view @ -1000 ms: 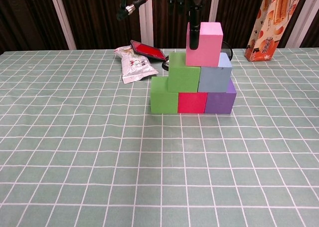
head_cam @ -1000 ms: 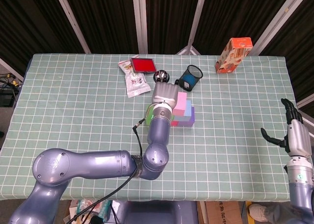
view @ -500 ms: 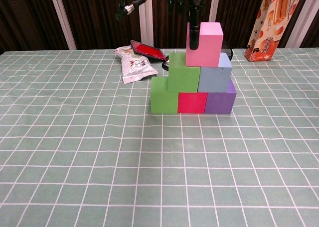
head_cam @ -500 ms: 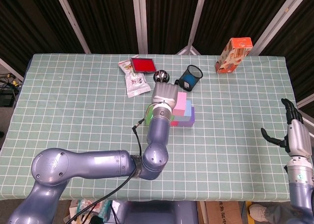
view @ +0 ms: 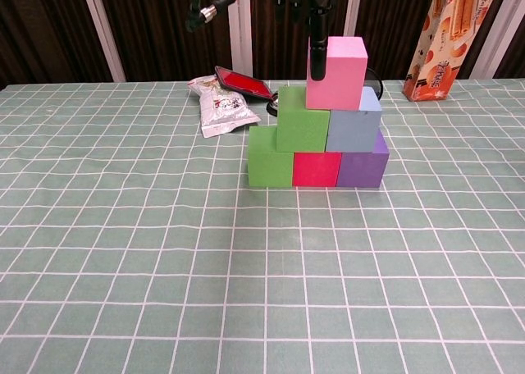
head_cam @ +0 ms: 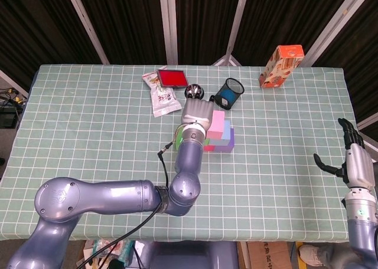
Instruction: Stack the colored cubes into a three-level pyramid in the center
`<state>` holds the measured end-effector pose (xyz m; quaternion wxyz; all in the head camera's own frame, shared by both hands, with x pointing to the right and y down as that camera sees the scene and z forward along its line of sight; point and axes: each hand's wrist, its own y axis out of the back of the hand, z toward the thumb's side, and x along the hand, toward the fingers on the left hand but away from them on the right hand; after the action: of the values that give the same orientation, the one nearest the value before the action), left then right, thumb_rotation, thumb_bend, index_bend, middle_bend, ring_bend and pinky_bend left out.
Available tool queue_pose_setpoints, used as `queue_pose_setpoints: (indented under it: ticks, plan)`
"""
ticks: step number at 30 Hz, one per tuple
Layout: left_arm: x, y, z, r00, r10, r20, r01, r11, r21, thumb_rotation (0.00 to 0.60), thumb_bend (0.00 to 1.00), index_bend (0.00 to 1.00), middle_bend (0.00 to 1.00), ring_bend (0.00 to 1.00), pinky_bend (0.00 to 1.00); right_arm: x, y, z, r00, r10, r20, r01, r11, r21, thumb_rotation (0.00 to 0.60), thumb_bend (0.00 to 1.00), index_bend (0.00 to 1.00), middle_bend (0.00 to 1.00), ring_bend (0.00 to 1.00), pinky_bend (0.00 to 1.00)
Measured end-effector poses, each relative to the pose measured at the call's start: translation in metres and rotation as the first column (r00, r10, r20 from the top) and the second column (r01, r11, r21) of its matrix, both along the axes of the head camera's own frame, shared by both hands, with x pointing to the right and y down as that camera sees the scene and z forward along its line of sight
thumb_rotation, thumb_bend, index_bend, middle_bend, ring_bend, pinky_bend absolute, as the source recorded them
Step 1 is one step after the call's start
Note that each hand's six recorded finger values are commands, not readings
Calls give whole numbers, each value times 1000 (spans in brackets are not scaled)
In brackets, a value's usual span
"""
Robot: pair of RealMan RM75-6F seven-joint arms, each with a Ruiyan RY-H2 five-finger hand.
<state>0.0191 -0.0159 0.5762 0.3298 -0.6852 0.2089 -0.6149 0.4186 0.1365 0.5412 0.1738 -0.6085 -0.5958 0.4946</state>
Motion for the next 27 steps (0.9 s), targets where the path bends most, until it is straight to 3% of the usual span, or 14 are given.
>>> queue_pose_setpoints:
  ticks: [27]
  plan:
    - [-2, 3, 1, 1000, 5, 5, -5, 1000, -10, 600, 196, 1, 284, 72, 95, -1, 0, 0, 1000, -1, -1, 1, 1000, 1, 600, 305, 0, 0, 0, 0]
